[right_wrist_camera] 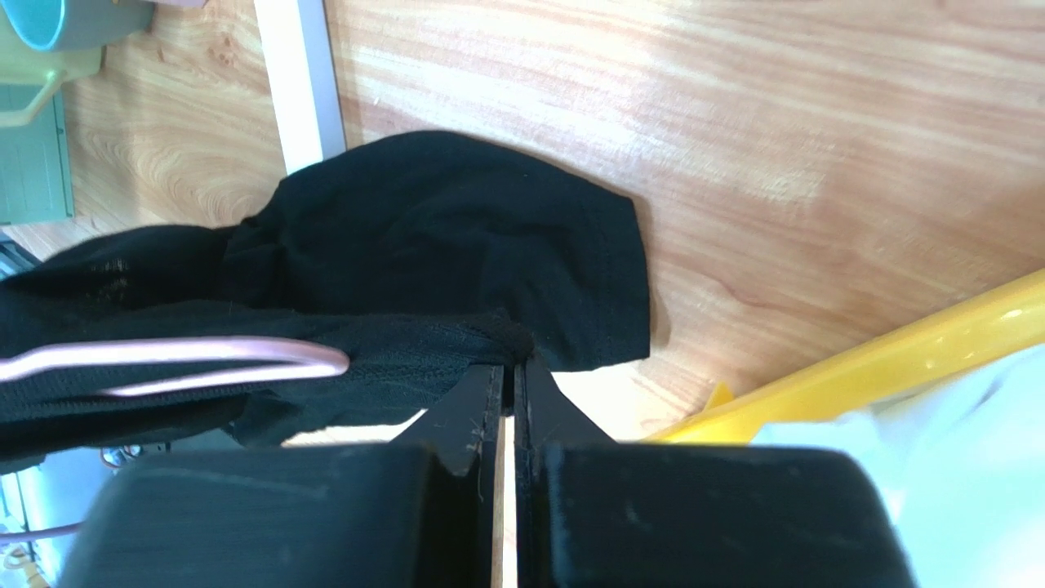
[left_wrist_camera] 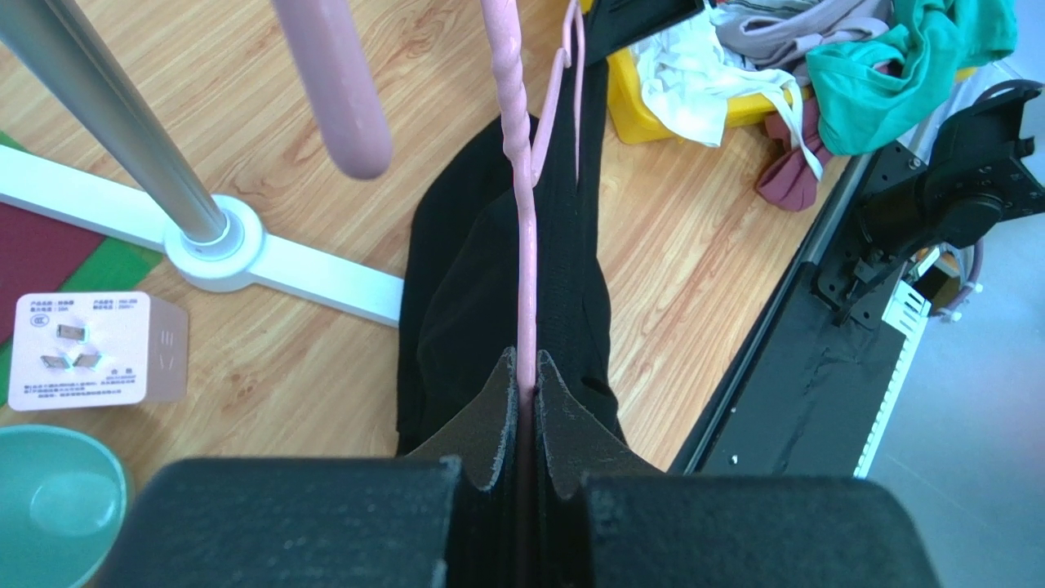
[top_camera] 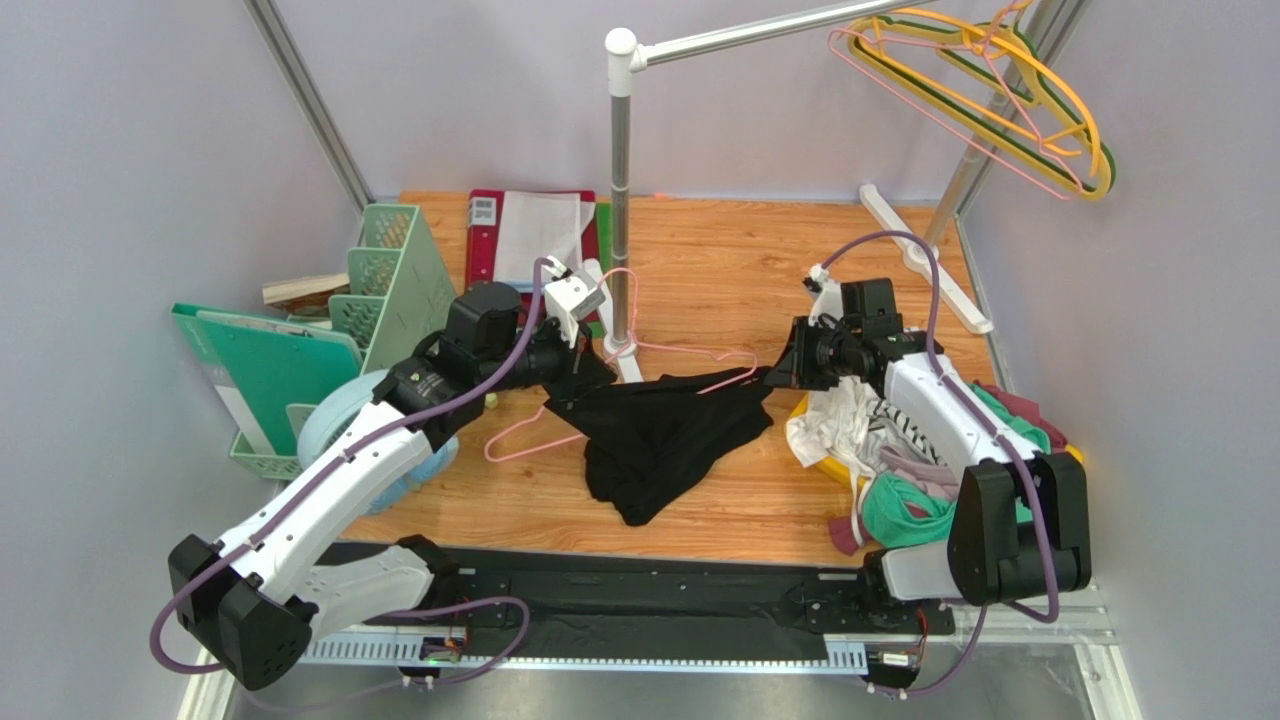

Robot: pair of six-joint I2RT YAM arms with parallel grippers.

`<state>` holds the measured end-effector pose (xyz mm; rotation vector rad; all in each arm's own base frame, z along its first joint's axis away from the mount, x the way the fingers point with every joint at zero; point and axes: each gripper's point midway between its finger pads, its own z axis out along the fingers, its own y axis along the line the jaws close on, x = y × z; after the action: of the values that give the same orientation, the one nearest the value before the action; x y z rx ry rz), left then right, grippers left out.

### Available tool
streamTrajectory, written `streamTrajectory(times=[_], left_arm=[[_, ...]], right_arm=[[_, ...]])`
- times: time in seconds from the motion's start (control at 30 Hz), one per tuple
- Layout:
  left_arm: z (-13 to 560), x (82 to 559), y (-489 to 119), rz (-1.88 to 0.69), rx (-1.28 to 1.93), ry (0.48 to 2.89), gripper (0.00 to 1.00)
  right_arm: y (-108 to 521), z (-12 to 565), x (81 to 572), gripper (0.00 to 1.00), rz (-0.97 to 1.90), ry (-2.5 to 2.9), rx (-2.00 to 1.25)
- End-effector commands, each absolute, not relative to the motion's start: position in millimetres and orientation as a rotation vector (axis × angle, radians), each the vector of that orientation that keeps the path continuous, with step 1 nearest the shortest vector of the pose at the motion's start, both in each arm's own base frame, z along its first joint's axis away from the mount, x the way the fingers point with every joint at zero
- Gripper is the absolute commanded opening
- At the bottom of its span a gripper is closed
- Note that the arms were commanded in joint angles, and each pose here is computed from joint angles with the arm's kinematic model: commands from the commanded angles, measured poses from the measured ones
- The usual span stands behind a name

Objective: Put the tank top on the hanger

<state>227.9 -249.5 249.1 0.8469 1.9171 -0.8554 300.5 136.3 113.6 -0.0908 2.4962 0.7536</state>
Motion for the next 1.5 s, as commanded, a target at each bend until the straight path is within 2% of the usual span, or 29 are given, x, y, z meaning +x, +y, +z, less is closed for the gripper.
streamTrajectory(times=[0.0,0.57,1.1,1.47], left_arm=[[260,227,-249,-0.842,0.89,1.844,0.0],[248,236,-243,-0.766,0.884,1.883,0.0],[260,258,-259,-0.779,0.855,1.833,0.0],[297,270,-268,-0.82,0.774,1.733,0.0]], right_arm=[[128,129,320,0.0,0.724,2.453,-0.113],[132,188,316,0.0,0.779,2.417,-0.13],[229,258,265,0.0,0.97,2.37,-0.404],[219,234,263,0.0,0.832,2.449,-0.38]])
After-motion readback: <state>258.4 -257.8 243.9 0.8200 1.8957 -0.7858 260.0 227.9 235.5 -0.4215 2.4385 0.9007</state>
